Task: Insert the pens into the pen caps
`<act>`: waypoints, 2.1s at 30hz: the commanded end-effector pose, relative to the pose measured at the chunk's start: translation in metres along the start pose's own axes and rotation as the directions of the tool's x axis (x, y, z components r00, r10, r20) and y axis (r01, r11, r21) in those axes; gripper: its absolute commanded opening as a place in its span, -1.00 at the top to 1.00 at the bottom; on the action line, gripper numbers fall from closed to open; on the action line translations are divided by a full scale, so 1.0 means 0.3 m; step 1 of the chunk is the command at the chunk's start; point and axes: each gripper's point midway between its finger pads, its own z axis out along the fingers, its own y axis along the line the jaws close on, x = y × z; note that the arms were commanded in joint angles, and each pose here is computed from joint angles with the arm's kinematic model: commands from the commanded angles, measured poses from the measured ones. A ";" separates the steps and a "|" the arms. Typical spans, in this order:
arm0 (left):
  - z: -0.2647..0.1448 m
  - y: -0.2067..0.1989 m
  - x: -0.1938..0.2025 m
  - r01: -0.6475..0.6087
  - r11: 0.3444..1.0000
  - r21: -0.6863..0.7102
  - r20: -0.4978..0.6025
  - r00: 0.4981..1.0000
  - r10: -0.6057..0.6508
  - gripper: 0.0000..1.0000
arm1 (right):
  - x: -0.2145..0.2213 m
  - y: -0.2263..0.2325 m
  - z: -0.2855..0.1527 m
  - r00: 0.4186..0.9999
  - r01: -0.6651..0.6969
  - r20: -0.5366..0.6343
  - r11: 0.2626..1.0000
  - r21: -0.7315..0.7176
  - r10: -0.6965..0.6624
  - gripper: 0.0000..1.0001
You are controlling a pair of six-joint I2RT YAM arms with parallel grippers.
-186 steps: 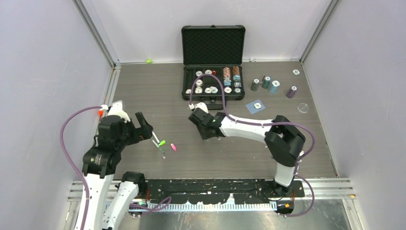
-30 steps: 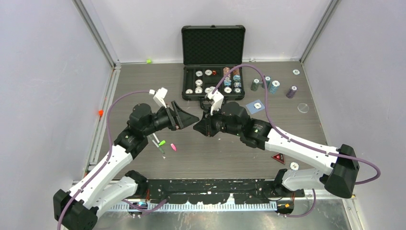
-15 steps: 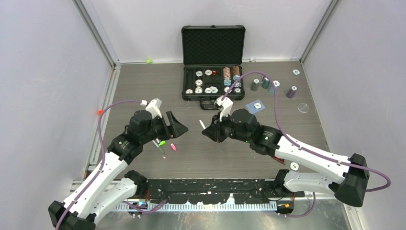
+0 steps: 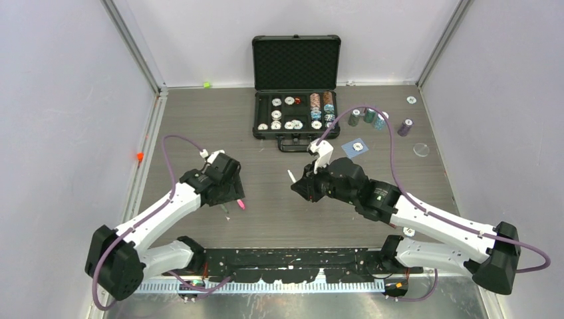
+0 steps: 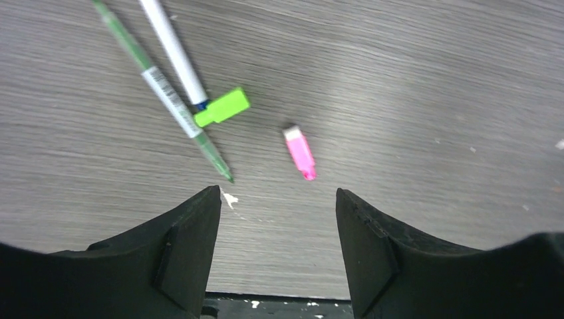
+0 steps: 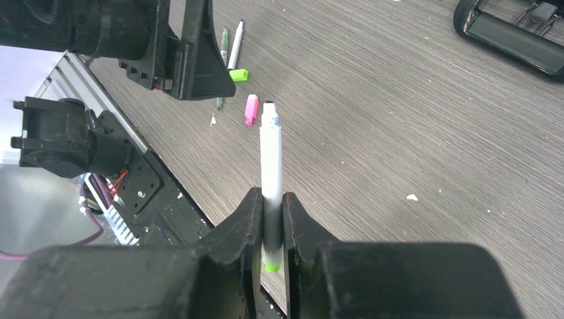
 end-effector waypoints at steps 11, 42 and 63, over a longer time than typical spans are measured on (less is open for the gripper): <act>0.096 0.083 -0.081 0.033 0.976 -0.214 0.100 0.995 -0.011 -0.30 | 0.002 -0.008 -0.034 1.000 0.003 0.015 1.000 0.003 -0.003 0.99; 0.264 0.046 0.012 0.170 0.983 -0.072 -0.055 0.983 -0.174 -0.19 | 0.004 -0.010 -0.042 1.000 -0.010 -0.023 0.999 0.030 0.011 0.99; 0.257 -0.249 0.034 0.097 0.985 0.142 -0.108 0.991 -0.082 -0.14 | -0.002 -0.012 -0.062 1.000 -0.014 -0.009 0.999 0.038 0.014 0.99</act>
